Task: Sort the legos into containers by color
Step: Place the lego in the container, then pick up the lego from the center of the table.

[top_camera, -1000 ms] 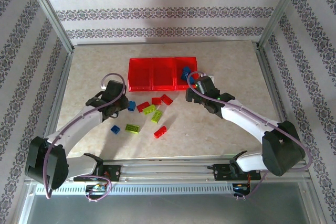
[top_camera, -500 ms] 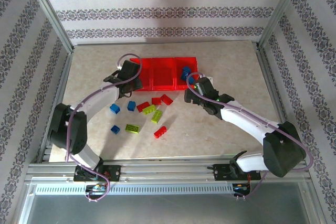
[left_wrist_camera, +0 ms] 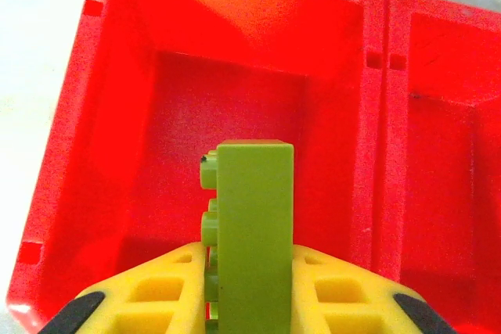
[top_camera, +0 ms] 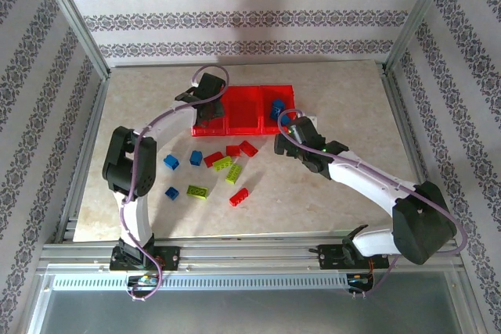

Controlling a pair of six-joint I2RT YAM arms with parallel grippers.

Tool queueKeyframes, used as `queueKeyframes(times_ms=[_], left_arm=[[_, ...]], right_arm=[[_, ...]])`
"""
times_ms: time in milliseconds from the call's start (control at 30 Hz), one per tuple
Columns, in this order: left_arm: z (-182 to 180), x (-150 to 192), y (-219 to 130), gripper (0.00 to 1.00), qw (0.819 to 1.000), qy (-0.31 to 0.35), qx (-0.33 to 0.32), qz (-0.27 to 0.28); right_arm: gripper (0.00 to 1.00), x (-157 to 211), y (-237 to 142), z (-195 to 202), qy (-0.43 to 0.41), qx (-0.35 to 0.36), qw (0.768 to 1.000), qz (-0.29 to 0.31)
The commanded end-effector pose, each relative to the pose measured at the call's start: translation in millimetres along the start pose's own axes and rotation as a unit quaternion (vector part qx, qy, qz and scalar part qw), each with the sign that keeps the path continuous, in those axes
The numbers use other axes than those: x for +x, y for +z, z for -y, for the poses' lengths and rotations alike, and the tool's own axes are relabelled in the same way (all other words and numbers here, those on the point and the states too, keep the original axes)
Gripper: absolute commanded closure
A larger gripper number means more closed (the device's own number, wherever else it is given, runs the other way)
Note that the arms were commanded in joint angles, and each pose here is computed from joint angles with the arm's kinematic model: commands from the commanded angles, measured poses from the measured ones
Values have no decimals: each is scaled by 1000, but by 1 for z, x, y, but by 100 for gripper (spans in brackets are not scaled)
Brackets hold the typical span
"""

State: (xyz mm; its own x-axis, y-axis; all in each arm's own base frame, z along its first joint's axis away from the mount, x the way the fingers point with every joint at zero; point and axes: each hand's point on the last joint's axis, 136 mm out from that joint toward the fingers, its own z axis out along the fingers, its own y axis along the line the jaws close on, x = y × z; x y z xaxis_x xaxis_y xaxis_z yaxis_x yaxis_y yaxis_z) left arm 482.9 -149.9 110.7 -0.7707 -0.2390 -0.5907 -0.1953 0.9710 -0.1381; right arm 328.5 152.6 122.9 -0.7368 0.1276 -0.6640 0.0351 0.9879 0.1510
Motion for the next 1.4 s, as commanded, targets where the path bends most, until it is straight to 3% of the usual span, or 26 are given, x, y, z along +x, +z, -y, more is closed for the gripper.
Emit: queueKeyframes(times_ms=[0, 267, 500, 1100, 1267, 1367], left_arm=[[-3, 8, 5, 76, 999, 24, -25, -17], [-5, 20, 21, 68, 999, 22, -32, -34], [-4, 24, 24, 51, 999, 12, -28, -37], [-12, 4, -61, 42, 998, -26, 31, 37], [-23, 11, -82, 25, 996, -41, 45, 60], [-34, 17, -95, 4, 995, -50, 43, 72]], right_arm=[[2, 12, 1, 5, 5, 13, 1000, -12], [3, 26, 11, -13, -24, -2, 999, -39], [11, 38, 26, -30, -45, -19, 996, -73], [21, 50, 42, -83, -129, -75, 984, -100], [23, 52, 48, -91, -141, -85, 980, -109], [27, 54, 51, -96, -149, -93, 978, -116]])
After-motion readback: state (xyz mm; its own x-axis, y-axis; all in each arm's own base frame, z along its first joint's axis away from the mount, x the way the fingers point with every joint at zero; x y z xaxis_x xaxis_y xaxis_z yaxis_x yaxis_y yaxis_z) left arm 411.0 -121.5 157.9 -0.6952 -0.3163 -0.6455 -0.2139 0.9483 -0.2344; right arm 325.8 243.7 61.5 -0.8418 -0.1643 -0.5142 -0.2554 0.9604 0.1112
